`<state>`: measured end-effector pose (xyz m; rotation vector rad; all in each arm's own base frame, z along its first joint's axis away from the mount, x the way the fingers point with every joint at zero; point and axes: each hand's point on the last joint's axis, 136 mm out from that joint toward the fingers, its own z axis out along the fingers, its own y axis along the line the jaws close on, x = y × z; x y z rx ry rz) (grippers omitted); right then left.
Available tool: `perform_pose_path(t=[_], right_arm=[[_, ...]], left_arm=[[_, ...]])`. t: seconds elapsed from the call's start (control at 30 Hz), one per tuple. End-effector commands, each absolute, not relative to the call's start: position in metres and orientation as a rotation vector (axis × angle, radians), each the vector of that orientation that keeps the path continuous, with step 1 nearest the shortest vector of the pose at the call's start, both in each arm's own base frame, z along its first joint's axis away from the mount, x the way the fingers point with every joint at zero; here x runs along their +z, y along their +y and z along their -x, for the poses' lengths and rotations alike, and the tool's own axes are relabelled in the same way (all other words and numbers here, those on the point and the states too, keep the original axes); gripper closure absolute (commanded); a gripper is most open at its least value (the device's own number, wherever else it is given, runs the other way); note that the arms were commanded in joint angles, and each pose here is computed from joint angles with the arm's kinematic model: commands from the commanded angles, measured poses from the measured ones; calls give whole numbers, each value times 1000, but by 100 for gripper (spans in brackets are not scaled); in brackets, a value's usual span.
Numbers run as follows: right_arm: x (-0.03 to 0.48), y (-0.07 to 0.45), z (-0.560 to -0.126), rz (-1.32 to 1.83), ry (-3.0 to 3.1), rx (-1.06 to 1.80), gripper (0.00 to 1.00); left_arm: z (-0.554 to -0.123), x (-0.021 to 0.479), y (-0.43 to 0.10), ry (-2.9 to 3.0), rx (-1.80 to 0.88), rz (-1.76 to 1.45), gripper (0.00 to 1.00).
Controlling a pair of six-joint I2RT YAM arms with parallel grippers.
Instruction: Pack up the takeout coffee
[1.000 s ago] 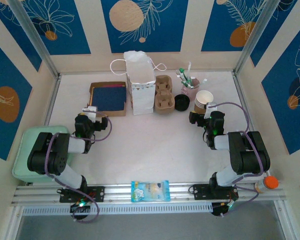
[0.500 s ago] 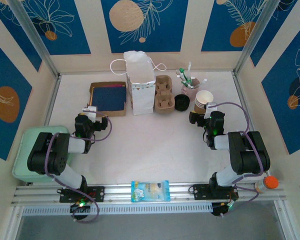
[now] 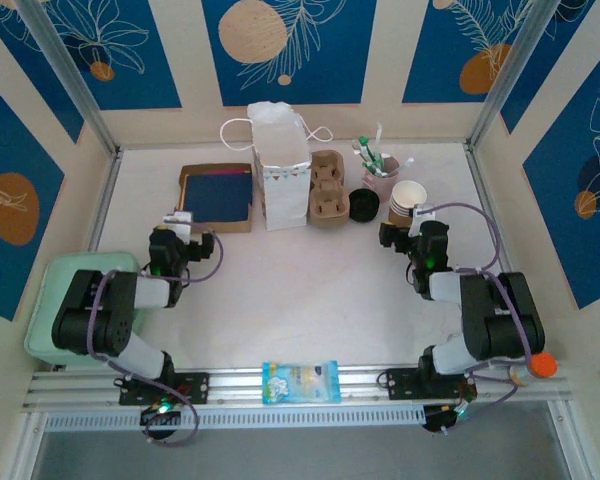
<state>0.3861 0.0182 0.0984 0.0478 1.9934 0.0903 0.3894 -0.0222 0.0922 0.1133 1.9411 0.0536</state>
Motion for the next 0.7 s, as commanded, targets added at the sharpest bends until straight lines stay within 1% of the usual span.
perform_pose_path(t=[0.0,0.17,0.23,0.33,0.53,0.67], right_arm=[[138,17,-387,-66,1948,63,1],[161,21,-375,-143,2011,146,1],[163,12,-367,-282,2065,151,1],[158,1,-351,-483,2128,191,1],[155,7,-330,-594,2101,363,1],[165,19,-320,-583,2082,513,1]], left_arm=[[-390,117,-15,1948,130,-58,0],[-380,131,-17,2025,120,20,0],[-372,139,-14,2036,143,64,0],[-362,150,-13,2036,101,128,0],[-342,157,-24,2114,-46,209,0],[-332,159,-34,2169,-130,230,0]])
